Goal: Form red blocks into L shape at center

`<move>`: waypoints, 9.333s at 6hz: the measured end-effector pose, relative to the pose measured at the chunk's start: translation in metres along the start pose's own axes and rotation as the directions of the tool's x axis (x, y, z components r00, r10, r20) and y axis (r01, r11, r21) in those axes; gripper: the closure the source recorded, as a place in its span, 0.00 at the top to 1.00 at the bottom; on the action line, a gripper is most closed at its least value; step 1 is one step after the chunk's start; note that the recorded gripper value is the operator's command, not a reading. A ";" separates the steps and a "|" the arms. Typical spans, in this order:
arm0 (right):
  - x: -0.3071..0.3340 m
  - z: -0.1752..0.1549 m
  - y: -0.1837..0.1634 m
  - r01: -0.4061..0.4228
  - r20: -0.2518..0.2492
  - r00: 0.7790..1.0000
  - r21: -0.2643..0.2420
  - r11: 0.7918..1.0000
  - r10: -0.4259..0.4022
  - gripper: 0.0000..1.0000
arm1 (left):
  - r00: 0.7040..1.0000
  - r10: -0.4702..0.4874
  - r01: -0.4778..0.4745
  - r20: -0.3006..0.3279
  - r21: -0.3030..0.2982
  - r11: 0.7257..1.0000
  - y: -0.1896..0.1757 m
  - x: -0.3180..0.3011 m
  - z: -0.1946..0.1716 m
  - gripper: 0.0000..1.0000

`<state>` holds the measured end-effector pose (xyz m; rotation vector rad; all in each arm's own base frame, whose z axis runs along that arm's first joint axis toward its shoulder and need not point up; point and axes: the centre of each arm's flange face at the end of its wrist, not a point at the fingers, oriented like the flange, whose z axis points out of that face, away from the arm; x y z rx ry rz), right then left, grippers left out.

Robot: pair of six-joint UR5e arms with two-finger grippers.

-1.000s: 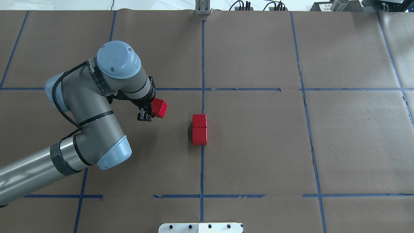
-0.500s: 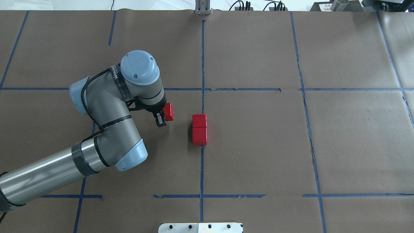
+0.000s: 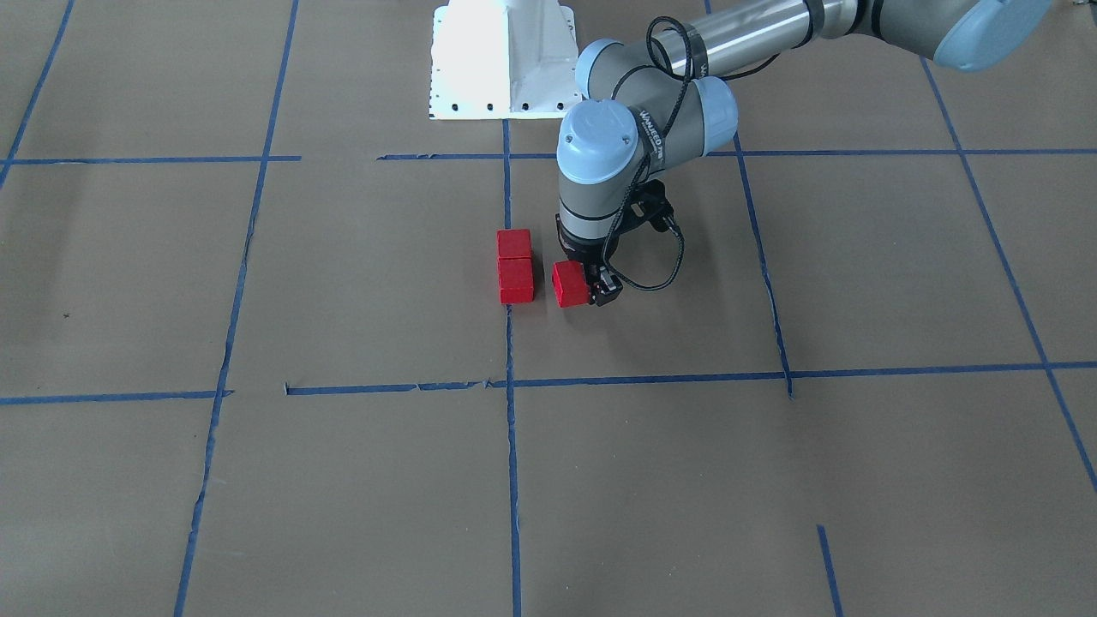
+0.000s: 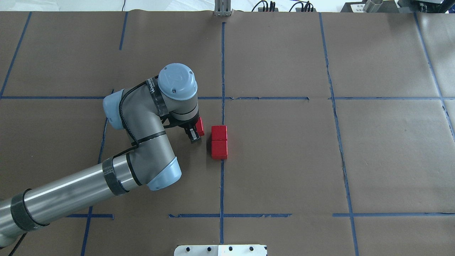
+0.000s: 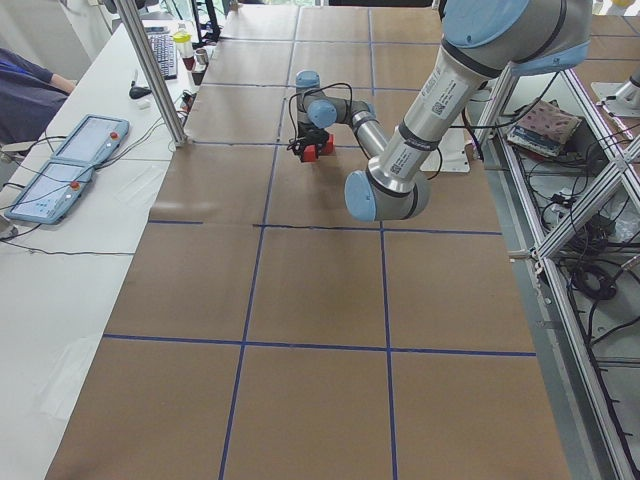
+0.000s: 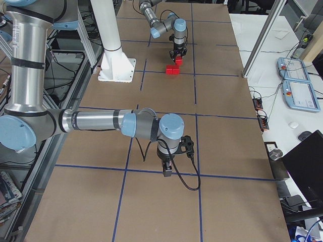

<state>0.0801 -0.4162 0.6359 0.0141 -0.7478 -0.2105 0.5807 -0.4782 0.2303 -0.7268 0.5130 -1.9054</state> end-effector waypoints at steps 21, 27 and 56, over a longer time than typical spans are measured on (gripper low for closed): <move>0.003 0.003 0.001 -0.005 0.002 1.000 -0.006 1.000 0.005 1.00 | 0.992 0.125 -0.125 0.019 -0.030 0.992 0.012 -0.031 0.009 1.00; 0.003 0.003 0.001 -0.004 0.002 1.000 -0.006 1.000 0.004 1.00 | 0.766 0.642 -0.643 -0.044 -0.066 0.763 -0.094 0.008 -0.122 1.00; 0.002 0.003 0.003 -0.008 0.005 1.000 -0.006 1.000 0.008 1.00 | -0.538 0.840 -0.843 -0.065 0.048 -0.536 -0.699 0.261 -0.132 1.00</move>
